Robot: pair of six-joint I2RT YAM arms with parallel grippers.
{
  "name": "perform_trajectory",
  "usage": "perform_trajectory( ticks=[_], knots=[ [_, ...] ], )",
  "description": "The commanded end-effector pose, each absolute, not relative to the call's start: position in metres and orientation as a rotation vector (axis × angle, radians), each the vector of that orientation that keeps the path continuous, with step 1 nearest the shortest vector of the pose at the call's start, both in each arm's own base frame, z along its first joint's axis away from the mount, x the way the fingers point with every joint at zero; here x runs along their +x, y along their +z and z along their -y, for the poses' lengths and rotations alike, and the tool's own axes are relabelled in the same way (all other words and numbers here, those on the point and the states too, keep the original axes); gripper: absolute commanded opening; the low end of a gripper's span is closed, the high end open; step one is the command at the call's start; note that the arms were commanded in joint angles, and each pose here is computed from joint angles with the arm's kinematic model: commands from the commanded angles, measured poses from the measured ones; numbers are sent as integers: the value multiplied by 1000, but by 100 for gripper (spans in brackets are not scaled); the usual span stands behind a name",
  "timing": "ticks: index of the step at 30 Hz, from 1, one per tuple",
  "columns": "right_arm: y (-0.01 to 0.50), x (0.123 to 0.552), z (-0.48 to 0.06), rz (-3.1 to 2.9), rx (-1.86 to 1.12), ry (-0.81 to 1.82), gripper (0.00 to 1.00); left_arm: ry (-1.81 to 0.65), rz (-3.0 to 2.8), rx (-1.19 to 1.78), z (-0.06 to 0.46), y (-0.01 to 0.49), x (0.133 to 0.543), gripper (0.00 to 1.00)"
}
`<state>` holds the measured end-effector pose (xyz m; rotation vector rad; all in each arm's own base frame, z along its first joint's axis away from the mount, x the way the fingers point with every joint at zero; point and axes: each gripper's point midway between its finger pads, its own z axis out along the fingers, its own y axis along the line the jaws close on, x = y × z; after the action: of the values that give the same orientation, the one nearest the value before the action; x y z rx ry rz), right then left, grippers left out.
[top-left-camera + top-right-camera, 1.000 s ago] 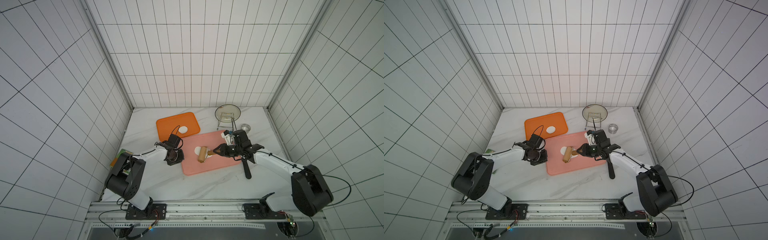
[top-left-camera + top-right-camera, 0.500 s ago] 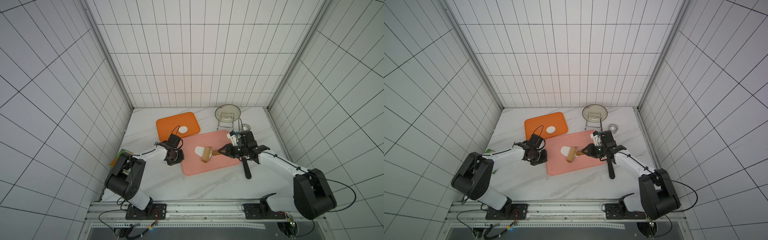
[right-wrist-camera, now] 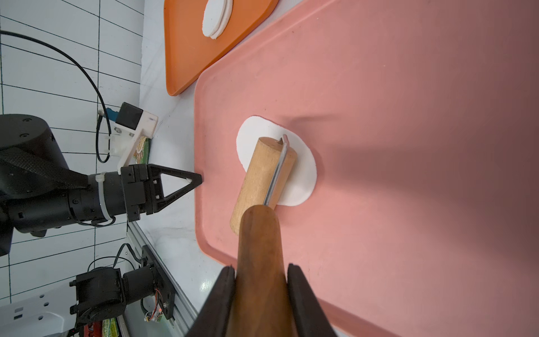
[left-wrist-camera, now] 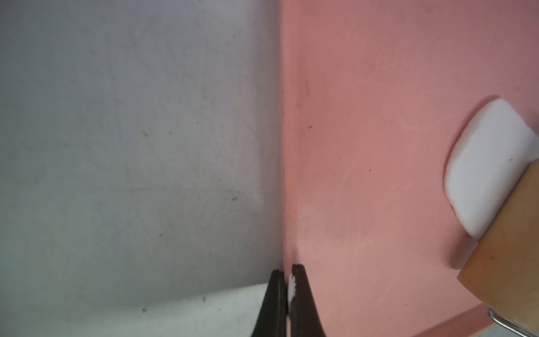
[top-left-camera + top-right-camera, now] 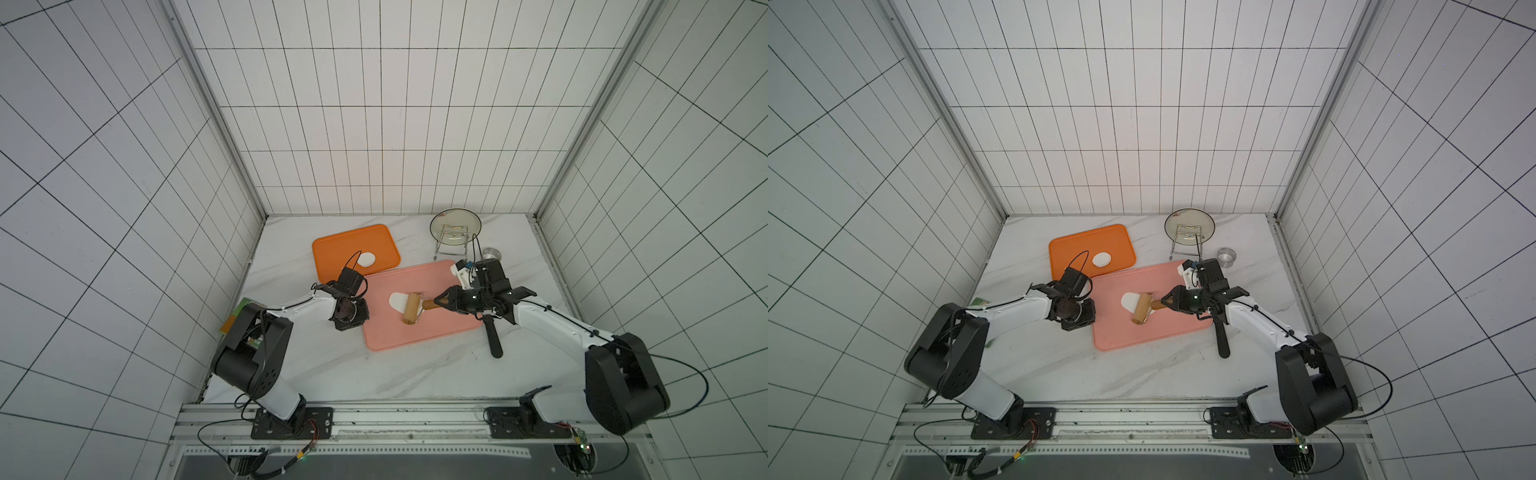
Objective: Roll out the dumpling wrappers from the dough
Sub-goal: Flatten out the dough on the work surface.
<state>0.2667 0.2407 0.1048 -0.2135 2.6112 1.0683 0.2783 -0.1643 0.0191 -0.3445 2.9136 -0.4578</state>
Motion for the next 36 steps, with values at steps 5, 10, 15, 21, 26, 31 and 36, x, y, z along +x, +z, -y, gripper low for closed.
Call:
perform_trajectory(
  ticks=[5, 10, 15, 21, 26, 31, 36],
  knots=[
    [13, 238, -189, -2951, -43, 638, 0, -354, -2952, -351, 158, -9, 274, 0],
    [5, 243, -196, -2960, -38, 643, 0, -357, -2952, -346, 159, -8, 273, 0],
    [1, 250, -207, -2955, -50, 651, 0, -359, -2956, -344, 160, -10, 271, 0],
    [-3, 257, -224, -2952, -63, 666, 0, -355, -2957, -343, 161, -10, 270, 0],
    [-3, 265, -228, -2939, -35, 676, 0, -349, -2957, -346, 160, -10, 269, 0],
    [1, 270, -213, -2923, 44, 681, 0, -344, -2954, -357, 158, -10, 270, 0],
    [4, 257, -180, -2935, 94, 614, 0, -339, -2954, -391, 150, -12, 270, 0]
  ],
)
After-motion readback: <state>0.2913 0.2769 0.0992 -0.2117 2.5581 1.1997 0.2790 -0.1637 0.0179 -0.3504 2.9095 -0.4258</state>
